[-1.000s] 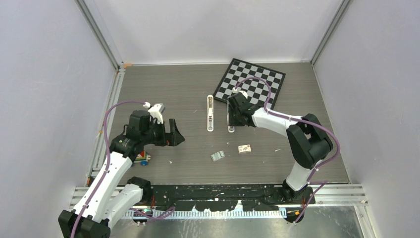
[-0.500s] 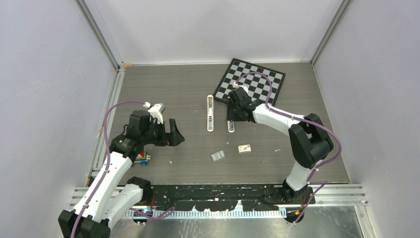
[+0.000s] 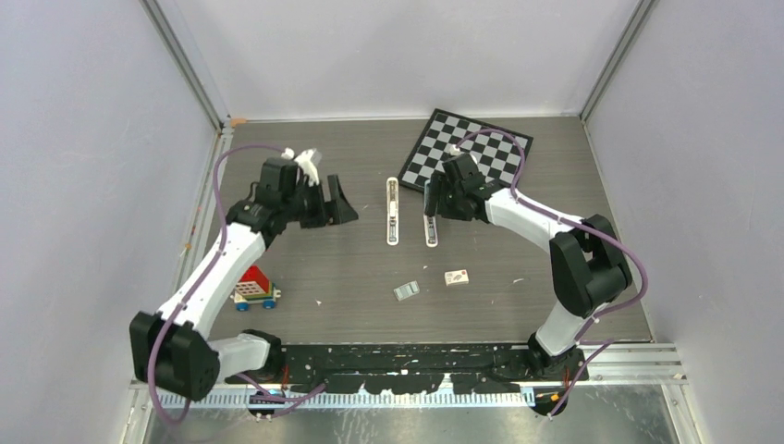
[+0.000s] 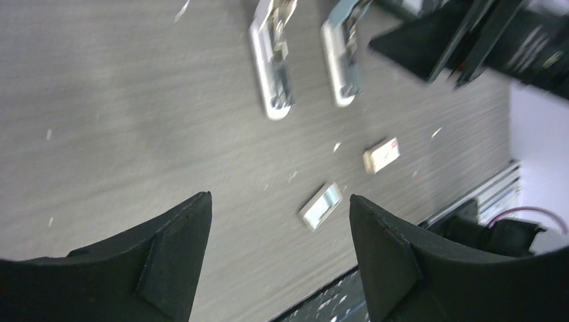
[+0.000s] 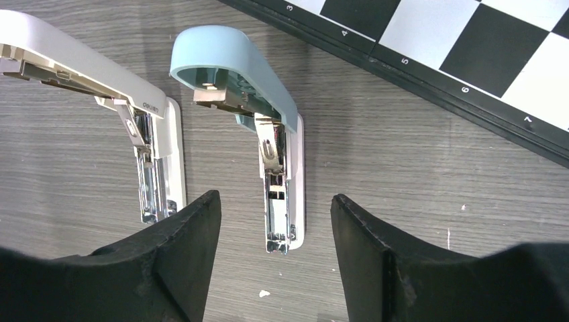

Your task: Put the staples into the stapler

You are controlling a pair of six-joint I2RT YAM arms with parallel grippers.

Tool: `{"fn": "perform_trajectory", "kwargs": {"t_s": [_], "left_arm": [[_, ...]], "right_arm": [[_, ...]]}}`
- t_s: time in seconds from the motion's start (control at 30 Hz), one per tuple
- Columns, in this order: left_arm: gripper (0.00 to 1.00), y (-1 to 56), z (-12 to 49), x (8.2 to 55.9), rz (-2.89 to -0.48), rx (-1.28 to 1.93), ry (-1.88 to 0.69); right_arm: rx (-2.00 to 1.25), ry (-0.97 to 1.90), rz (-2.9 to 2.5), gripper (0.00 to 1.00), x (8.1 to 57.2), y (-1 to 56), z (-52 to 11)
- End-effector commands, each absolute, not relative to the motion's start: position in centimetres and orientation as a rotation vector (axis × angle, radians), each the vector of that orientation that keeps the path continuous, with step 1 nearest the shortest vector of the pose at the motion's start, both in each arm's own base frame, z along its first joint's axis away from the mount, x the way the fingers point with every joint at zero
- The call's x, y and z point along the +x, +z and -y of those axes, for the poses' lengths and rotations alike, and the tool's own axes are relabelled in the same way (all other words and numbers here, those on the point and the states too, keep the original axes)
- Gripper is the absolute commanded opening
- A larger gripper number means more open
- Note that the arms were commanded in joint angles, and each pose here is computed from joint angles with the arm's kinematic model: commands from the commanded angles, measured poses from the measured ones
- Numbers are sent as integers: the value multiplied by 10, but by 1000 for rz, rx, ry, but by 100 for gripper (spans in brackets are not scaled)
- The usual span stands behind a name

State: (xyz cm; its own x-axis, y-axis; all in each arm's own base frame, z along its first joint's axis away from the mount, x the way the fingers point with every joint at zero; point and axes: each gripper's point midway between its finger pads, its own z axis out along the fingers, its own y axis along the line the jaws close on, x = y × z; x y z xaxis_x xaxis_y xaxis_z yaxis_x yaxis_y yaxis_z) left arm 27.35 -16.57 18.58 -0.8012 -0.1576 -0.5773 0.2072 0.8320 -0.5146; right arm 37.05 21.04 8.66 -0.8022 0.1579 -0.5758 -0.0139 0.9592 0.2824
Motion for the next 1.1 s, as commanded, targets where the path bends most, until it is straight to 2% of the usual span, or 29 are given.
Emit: {"fn": "perform_trajectory", "kwargs": {"t_s": [0.0, 0.17, 0.47, 0.67, 1.07], "left_arm": [[75, 242, 201, 328, -2180, 66, -874], [71, 257, 248, 378, -2118, 68, -958], [64, 234, 316, 432, -2115, 103, -1032], [57, 216, 342, 448, -2107, 100, -1135], [58, 198, 372, 458, -2081, 123, -1267]], "right_arm": [[121, 457, -2433, 69, 368, 105, -209], [142, 504, -2438, 70, 361, 100, -203], [125, 604, -2449, 59, 354, 92, -207], [123, 631, -2454, 57, 355, 85, -208], [142, 610, -2474, 55, 354, 70, -205]]}}
